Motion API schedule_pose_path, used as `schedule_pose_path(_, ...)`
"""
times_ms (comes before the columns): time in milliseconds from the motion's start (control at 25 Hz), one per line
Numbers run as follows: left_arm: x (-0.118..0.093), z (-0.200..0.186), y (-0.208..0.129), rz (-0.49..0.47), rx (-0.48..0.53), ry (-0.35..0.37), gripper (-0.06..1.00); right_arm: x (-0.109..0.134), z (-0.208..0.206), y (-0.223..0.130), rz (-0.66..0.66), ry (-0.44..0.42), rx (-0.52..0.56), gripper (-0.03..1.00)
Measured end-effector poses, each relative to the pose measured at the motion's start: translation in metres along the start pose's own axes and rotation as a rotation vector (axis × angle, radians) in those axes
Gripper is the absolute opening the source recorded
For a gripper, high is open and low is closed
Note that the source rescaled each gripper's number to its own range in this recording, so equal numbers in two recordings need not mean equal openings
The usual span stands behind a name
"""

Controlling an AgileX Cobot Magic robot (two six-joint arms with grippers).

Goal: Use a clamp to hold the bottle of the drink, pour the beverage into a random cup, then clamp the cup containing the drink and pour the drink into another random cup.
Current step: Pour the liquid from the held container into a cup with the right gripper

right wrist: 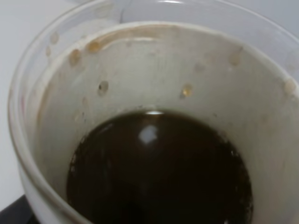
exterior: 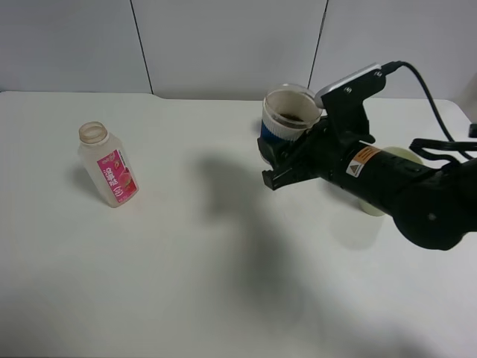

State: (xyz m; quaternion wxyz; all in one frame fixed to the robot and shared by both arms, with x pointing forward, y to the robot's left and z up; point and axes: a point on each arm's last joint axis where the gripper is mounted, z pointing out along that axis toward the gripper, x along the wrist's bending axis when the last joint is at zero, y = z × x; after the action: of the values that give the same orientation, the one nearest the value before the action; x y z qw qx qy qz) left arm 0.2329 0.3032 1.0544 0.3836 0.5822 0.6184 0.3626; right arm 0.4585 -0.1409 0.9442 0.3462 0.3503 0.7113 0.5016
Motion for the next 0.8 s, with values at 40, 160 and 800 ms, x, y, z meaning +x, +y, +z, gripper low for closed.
schedule_pose_path(40, 0.000, 0.000, 0.000, 0.000, 0.000, 0.000, 1.00, -0.002, -0.003, 0.007, -0.003, -0.012, -0.023, 0.00)
schedule_pose_path(160, 0.000, 0.000, 0.000, 0.000, 0.000, 0.000, 1.00, -0.009, -0.014, 0.022, -0.012, -0.054, -0.060, 0.00)
schedule_pose_path(800, 0.000, 0.000, 0.000, 0.000, 0.000, 0.000, 1.00, -0.048, -0.031, 0.027, 0.164, -0.137, 0.035, 0.00)
